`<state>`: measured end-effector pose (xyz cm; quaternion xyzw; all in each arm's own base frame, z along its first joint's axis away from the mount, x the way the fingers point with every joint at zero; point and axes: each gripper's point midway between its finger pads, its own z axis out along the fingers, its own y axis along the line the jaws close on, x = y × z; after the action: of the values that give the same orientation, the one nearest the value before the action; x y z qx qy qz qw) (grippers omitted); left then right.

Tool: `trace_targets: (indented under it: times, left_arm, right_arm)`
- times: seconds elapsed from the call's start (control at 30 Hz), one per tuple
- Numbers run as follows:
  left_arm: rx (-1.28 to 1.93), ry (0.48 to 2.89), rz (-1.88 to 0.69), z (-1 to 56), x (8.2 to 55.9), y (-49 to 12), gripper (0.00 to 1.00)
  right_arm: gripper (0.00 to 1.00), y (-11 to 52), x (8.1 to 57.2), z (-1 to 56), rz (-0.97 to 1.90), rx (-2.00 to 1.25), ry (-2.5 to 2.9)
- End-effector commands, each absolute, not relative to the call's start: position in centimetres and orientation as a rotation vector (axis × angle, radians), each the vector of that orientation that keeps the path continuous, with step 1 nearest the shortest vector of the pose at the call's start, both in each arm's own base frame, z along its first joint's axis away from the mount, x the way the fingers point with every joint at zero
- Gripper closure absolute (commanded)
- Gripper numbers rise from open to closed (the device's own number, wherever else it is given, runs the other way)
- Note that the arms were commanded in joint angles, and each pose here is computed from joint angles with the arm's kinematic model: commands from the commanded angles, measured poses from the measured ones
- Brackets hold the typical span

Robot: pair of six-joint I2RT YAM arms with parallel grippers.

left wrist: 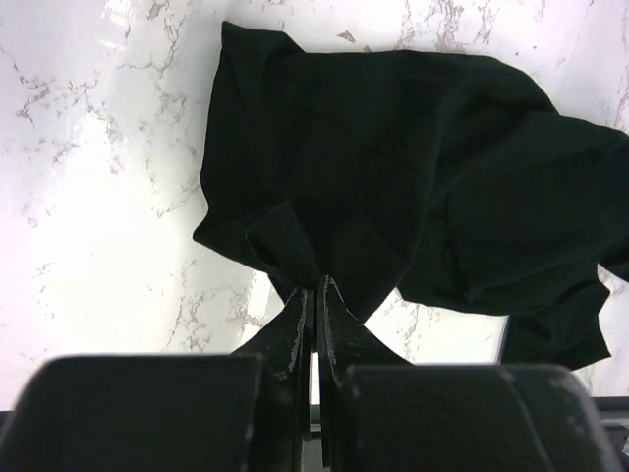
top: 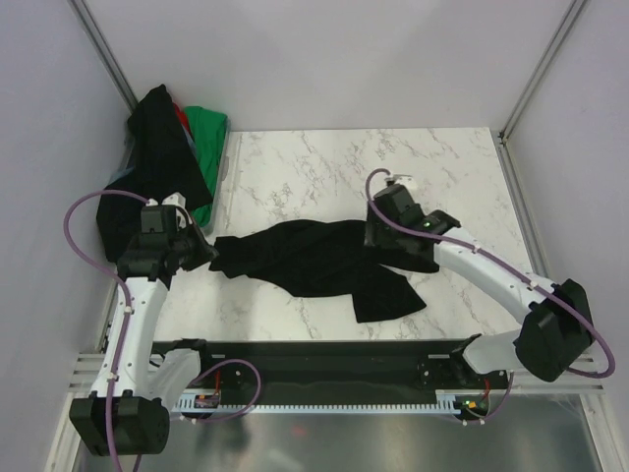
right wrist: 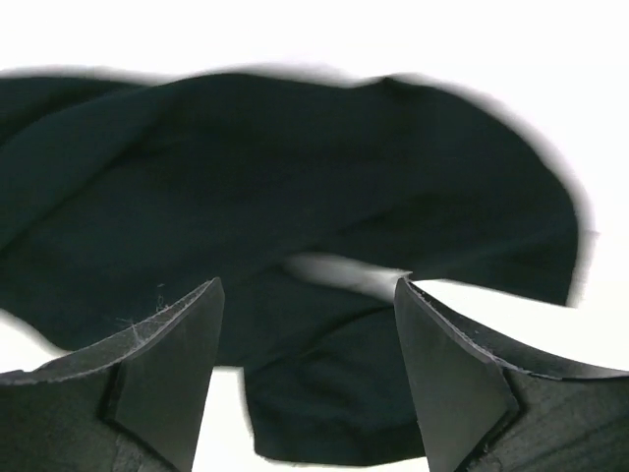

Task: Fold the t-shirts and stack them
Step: Flatten the tshirt out

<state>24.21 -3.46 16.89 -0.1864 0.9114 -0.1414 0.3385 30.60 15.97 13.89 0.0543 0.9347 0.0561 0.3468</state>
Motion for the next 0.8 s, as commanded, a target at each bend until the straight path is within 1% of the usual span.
trace_targets:
  times: [0.0,0.07,0.1,0.13,0.2,0.23,0.3,0.33,0.47,0.63,0.77]
  left_arm:
    - [-0.481,2.295,-0.384,18.3,25.3,-3.4,0.97]
    - [-0.483,2.301,-0.388,18.0,25.3,-3.5,0.97]
    - [-0.479,2.303,-0.392,17.9,25.3,-3.6,0.97]
    - [-0.475,2.301,-0.400,18.0,25.3,-3.7,0.97]
    - [-0.476,2.304,-0.395,17.9,25.3,-3.6,0.97]
    - [-0.475,2.298,-0.398,18.0,25.3,-3.6,0.97]
    - [-0.475,2.298,-0.398,17.9,25.2,-3.6,0.97]
    - [-0.474,2.294,-0.397,18.0,25.2,-3.6,0.97]
    - [-0.478,2.288,-0.395,18.1,25.3,-3.6,0.97]
    - [-0.476,2.287,-0.399,18.1,25.3,-3.6,0.97]
    - [-0.474,2.287,-0.401,18.1,25.4,-3.6,0.97]
  right_arm:
    - [0.22,20.6,27.5,13.1,0.154,-0.026,2.466]
    - [0.24,24.2,27.0,12.9,0.226,-0.111,2.447]
    - [0.24,26.3,25.7,12.5,0.246,-0.193,2.453]
    - [0.25,27.4,25.4,10.8,0.211,-0.239,2.488]
    - [0.25,30.3,24.6,10.6,0.225,-0.321,2.481]
    - [0.25,31.0,24.4,9.2,0.193,-0.355,2.499]
    - [0.25,32.9,24.3,9.2,0.203,-0.389,2.490]
    - [0.26,33.3,24.3,7.9,0.176,-0.407,2.510]
    - [0.27,34.9,24.4,6.7,0.162,-0.436,2.523]
    - [0.27,34.8,24.2,4.7,0.120,-0.455,2.537]
    - [0.30,34.7,24.3,3.7,0.092,-0.457,2.542]
